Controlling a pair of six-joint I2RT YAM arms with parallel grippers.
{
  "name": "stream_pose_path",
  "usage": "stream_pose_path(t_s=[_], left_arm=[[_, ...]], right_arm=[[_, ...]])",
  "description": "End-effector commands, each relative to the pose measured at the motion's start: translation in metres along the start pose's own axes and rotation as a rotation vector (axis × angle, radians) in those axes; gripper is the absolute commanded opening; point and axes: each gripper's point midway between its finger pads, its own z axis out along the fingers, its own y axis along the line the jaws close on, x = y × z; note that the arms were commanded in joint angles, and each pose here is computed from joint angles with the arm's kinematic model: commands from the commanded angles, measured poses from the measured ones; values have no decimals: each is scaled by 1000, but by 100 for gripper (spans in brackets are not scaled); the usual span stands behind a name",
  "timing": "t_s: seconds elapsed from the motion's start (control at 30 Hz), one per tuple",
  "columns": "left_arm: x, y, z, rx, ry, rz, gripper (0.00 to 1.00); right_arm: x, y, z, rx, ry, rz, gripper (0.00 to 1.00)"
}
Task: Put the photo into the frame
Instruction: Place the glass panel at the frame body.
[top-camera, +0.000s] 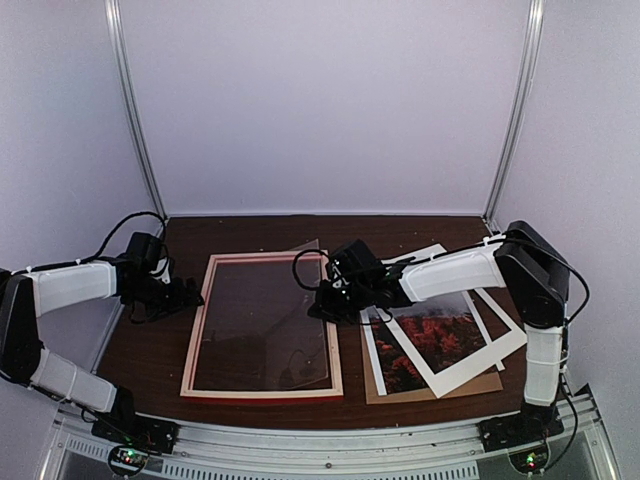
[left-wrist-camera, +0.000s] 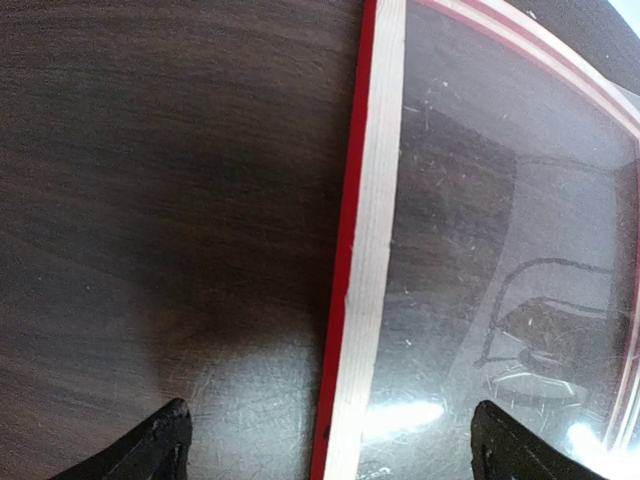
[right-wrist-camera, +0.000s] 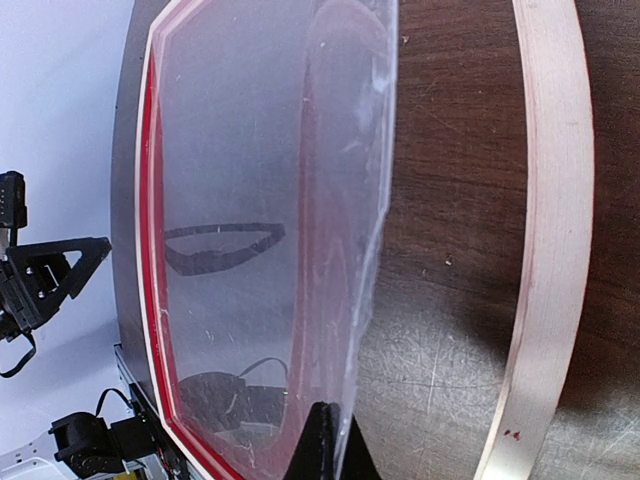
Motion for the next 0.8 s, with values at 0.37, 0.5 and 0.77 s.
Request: stream_pose_path(t_s=[0.37, 0.5, 0.77], left_arm=[[-11, -8, -7, 15, -36, 31, 98], [-8, -8, -5, 24, -30, 31, 97], [-7, -8, -5, 31, -31, 27, 98]], right_arm=[[-1, 2, 3, 19, -24, 4, 0], [0, 2, 6, 26, -20, 4, 0], [2, 0, 6, 40, -21, 15, 0]])
